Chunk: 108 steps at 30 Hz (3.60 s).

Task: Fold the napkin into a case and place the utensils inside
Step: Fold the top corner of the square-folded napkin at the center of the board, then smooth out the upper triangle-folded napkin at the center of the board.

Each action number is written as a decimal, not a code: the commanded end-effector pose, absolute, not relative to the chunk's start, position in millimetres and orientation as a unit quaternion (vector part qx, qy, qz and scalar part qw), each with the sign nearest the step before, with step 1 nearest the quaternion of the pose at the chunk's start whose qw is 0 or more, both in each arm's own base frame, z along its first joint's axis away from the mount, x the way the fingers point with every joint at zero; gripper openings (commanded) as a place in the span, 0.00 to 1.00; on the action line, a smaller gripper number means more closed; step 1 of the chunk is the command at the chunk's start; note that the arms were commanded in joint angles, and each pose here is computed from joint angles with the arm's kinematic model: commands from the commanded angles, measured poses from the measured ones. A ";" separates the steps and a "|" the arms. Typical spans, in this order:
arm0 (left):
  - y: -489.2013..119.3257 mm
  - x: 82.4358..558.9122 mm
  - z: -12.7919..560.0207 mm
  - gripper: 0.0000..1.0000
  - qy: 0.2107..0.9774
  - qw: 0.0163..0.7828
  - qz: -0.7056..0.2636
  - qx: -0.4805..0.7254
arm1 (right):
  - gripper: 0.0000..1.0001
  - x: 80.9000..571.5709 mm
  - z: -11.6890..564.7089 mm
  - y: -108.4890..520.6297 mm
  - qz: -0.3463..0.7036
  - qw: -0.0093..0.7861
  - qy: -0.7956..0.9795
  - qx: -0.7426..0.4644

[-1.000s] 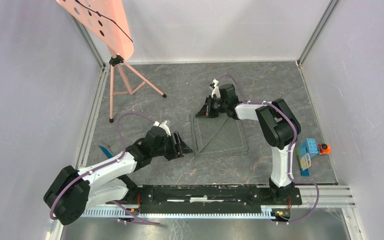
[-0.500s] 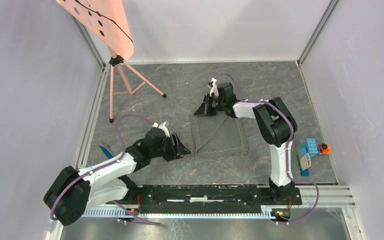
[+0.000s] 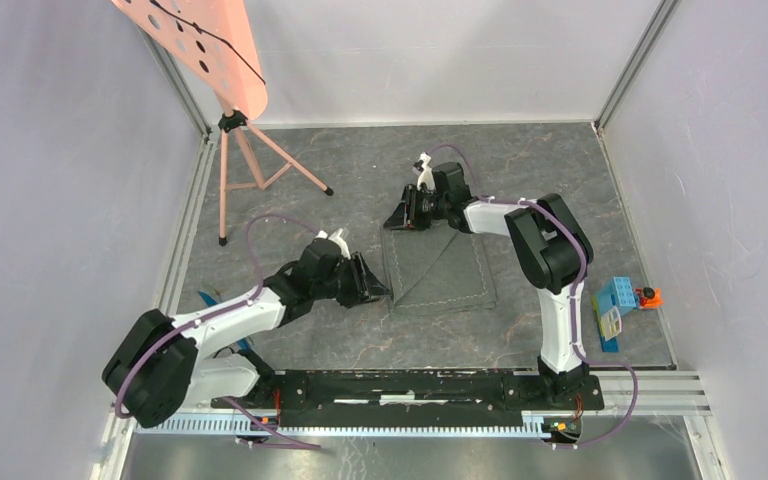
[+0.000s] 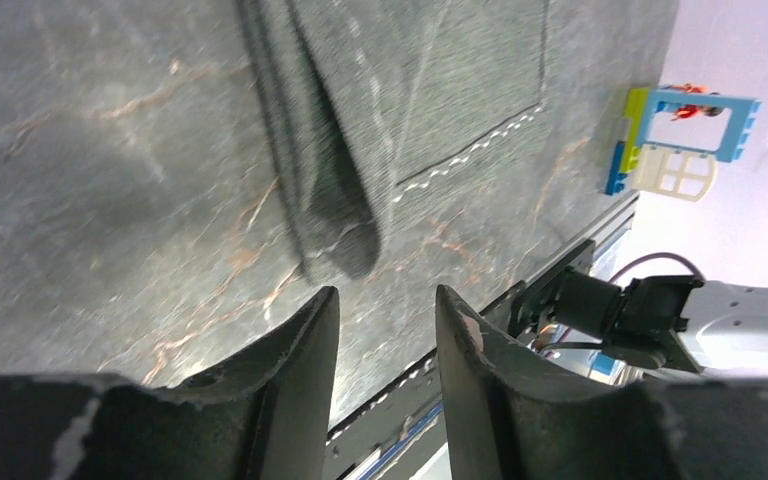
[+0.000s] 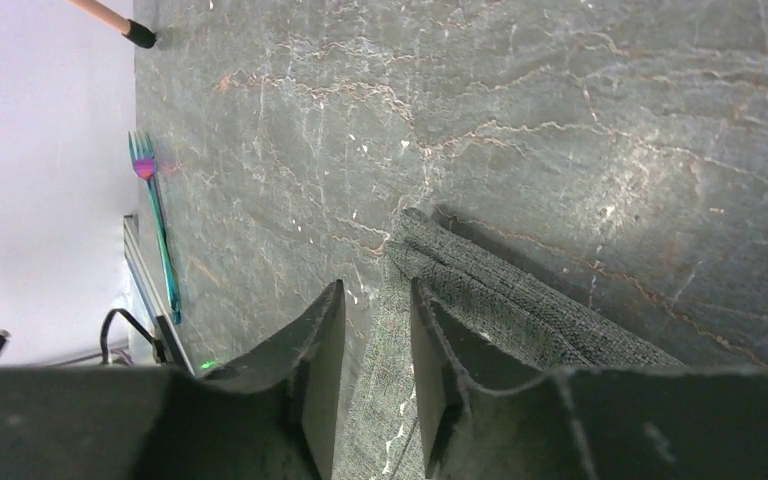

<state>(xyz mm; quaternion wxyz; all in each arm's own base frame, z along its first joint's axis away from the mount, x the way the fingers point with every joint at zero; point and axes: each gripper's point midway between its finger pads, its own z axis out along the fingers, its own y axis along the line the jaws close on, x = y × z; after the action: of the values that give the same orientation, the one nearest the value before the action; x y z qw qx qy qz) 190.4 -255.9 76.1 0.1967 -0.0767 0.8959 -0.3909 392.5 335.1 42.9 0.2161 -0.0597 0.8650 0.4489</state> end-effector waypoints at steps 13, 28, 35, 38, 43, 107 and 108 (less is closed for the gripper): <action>-322.6 231.0 94.0 0.23 0.864 0.177 -0.471 -0.010 | 0.61 364.2 137.3 293.5 0.506 0.293 0.803 -0.112; -296.2 216.7 27.8 0.17 0.893 0.158 -0.420 -0.033 | 0.65 338.2 81.0 242.3 0.506 0.265 0.816 -0.089; -300.0 210.0 33.0 0.18 0.885 0.150 -0.440 -0.018 | 0.65 350.6 82.7 222.6 0.497 0.280 0.818 -0.076; -304.3 210.8 49.7 0.20 0.876 0.157 -0.456 -0.007 | 0.65 359.6 86.4 216.0 0.491 0.288 0.819 -0.074; -308.3 213.2 75.8 0.24 0.867 0.168 -0.470 0.005 | 0.65 378.6 92.1 204.6 0.484 0.301 0.819 -0.065; -282.7 188.1 11.1 0.23 0.900 0.134 -0.415 -0.005 | 0.79 392.4 42.8 206.7 0.497 0.302 0.813 -0.043; -281.7 186.6 7.3 0.23 0.901 0.131 -0.413 -0.005 | 0.79 394.5 39.1 206.9 0.496 0.300 0.814 -0.041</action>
<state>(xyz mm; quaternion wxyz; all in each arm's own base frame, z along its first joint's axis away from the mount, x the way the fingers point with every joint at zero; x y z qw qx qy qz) 184.8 -287.2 23.1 0.1158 -0.0028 0.8955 -0.4297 375.4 207.9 43.5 0.2726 -0.0227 0.8207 0.5017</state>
